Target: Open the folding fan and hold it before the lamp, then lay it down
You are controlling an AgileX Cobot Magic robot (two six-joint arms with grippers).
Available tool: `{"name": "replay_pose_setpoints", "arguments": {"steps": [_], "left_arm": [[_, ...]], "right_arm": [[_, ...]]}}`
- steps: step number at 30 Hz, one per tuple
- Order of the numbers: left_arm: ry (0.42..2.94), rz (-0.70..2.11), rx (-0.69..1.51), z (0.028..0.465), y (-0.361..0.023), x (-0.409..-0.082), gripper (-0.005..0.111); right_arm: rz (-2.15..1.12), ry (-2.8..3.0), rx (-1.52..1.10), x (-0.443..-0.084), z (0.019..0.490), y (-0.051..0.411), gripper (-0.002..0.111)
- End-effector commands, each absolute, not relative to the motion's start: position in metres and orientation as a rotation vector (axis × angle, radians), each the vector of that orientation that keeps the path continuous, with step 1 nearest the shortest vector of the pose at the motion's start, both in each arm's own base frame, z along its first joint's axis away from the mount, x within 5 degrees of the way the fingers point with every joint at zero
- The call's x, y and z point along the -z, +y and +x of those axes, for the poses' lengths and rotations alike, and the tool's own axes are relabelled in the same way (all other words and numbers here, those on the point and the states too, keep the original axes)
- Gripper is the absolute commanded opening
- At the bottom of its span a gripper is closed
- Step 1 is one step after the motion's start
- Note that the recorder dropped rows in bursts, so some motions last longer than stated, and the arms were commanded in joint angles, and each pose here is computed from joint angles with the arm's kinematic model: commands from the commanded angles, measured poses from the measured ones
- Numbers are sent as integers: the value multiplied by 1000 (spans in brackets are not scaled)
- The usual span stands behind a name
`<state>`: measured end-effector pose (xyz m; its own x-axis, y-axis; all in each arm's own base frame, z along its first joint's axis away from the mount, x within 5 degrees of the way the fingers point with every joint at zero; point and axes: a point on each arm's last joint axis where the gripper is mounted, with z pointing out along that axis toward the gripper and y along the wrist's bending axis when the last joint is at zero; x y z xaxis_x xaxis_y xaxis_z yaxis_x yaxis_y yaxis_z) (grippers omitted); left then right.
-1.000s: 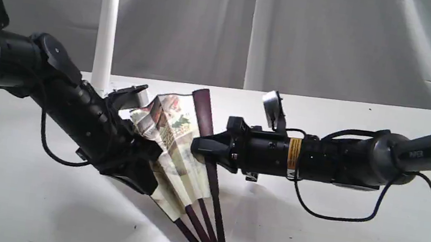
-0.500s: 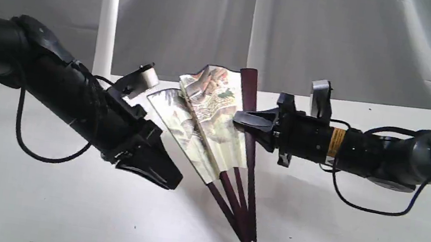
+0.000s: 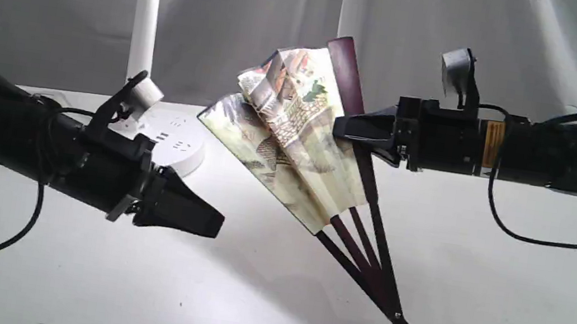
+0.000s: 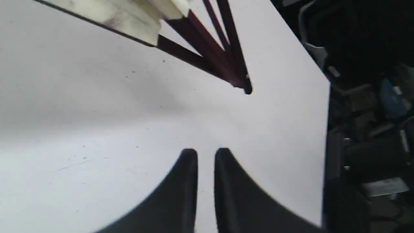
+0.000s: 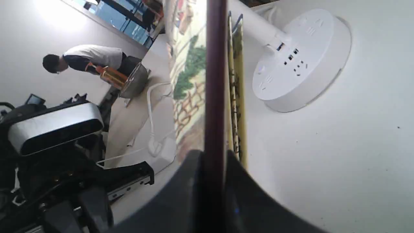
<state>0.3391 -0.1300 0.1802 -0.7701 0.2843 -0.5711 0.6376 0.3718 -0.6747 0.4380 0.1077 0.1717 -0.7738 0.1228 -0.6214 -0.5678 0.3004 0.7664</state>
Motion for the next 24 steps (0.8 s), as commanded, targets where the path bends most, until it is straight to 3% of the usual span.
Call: {"name": "replay_pose_setpoints", "arguments": {"steps": [1,14,24], "left_arm": [[2256,791,1163,331,-122,-187,0],[2165,640,433,310,-83,-179,0],[2199,567,467,310,-83,-177,0]], "right_arm": [[-486,1941,-1485,-193,432,106,0],[-602,2040,-1077,-236,426,96,0],[-558,2017,-889,-256,415,88,0]]}}
